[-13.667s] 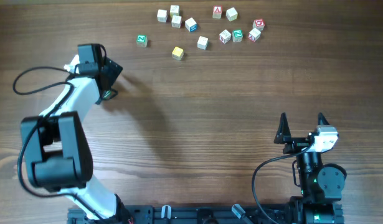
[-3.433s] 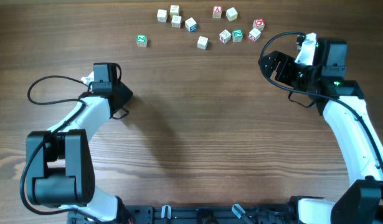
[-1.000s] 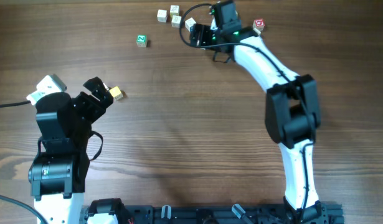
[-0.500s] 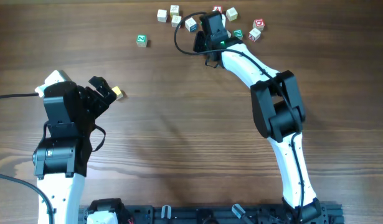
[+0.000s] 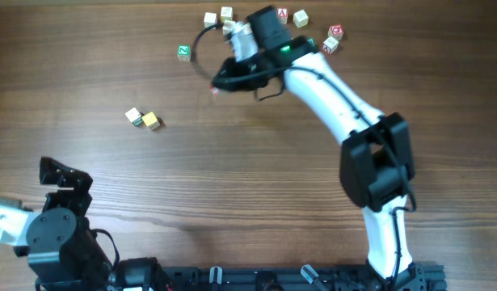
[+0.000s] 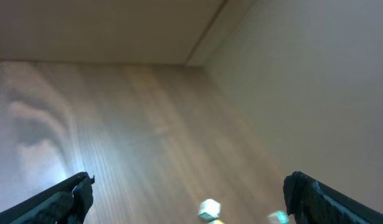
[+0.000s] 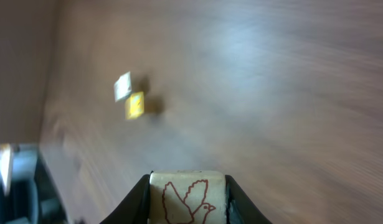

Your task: Form a circle

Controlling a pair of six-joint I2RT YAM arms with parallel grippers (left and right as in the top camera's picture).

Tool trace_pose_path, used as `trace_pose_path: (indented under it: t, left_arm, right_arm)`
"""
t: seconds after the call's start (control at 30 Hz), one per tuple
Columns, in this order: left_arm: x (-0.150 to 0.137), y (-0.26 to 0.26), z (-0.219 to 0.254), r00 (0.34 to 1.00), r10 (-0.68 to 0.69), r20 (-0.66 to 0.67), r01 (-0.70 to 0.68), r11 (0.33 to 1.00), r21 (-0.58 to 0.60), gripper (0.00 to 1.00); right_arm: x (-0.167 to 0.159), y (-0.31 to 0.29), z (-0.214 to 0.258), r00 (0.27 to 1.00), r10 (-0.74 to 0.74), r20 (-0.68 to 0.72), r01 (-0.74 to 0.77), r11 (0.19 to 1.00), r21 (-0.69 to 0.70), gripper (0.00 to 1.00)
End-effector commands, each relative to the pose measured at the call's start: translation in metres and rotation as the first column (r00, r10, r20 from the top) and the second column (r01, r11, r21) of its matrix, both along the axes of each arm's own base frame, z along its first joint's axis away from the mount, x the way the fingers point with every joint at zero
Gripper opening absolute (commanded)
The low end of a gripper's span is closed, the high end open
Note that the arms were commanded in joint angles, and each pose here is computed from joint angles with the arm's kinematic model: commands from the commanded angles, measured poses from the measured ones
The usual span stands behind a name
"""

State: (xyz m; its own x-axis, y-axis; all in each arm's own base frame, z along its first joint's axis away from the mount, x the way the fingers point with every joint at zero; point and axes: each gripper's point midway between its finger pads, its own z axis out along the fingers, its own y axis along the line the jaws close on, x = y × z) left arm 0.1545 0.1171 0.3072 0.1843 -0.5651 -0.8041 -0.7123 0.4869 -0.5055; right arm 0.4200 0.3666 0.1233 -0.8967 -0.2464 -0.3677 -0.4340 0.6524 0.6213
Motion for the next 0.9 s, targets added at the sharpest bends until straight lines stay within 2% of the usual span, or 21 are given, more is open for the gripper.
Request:
trace_pose_path:
  t: [0.0,0.07,0.13,0.23,0.33,0.4,0.5,0.67,0.73,0.8,0.87]
  left_arm:
    - [-0.012,0.01,-0.002,0.995,0.097,0.015,-0.097,0.995,-0.015,1.0]
    - [-0.012,0.01,-0.002,0.995,0.098,0.015,-0.097,0.995,-0.014,1.0]
    - [-0.012,0.01,-0.003,0.995,0.097,0.011,-0.097,0.995,-0.015,1.0]
    - [-0.012,0.006,-0.013,0.997,0.066,-0.033,-0.067,0.997,-0.031,1.0]
    - [-0.023,0.005,-0.031,0.992,0.098,-0.075,-0.105,0.99,-0.094,1.0]
    - [-0.034,0.004,-0.046,0.985,0.145,-0.094,-0.159,0.973,-0.165,1.0]
    - [-0.037,0.004,-0.049,0.983,0.154,-0.1,-0.169,0.97,-0.176,1.0]
    - [-0.037,0.003,-0.049,0.983,0.153,-0.101,-0.169,0.97,-0.175,1.0]
    - [-0.037,0.003,-0.05,0.983,0.15,-0.102,-0.166,0.97,-0.177,1.0]
    - [-0.036,0.002,-0.05,0.984,0.146,-0.102,-0.163,0.97,-0.18,1.0]
    - [-0.036,0.002,-0.05,0.985,0.142,-0.102,-0.159,0.97,-0.184,1.0]
  right_arm:
    - [-0.047,0.049,-0.017,0.975,0.187,0.122,-0.174,0.978,-0.115,0.16]
    - [-0.056,0.063,-0.026,0.947,0.243,0.209,-0.199,0.958,-0.208,0.16]
    - [-0.077,0.087,-0.03,0.872,0.389,0.297,-0.327,0.914,-0.239,0.16]
    - [-0.091,0.111,-0.054,0.829,0.456,0.324,-0.39,0.886,-0.25,0.18]
    - [-0.103,0.126,-0.071,0.818,0.489,0.304,-0.45,0.872,-0.191,0.18]
    - [-0.118,0.135,-0.062,0.805,0.517,0.292,-0.511,0.853,-0.104,0.17]
    - [-0.124,0.139,-0.057,0.797,0.53,0.289,-0.536,0.842,-0.065,0.18]
    - [-0.118,0.152,-0.059,0.781,0.521,0.344,-0.544,0.838,-0.034,0.31]
    - [-0.114,0.15,-0.072,0.789,0.515,0.335,-0.527,0.848,-0.061,0.34]
    - [-0.109,0.145,-0.086,0.805,0.502,0.316,-0.496,0.862,-0.104,0.46]
    - [-0.111,0.142,-0.091,0.832,0.484,0.271,-0.476,0.874,-0.1,0.54]
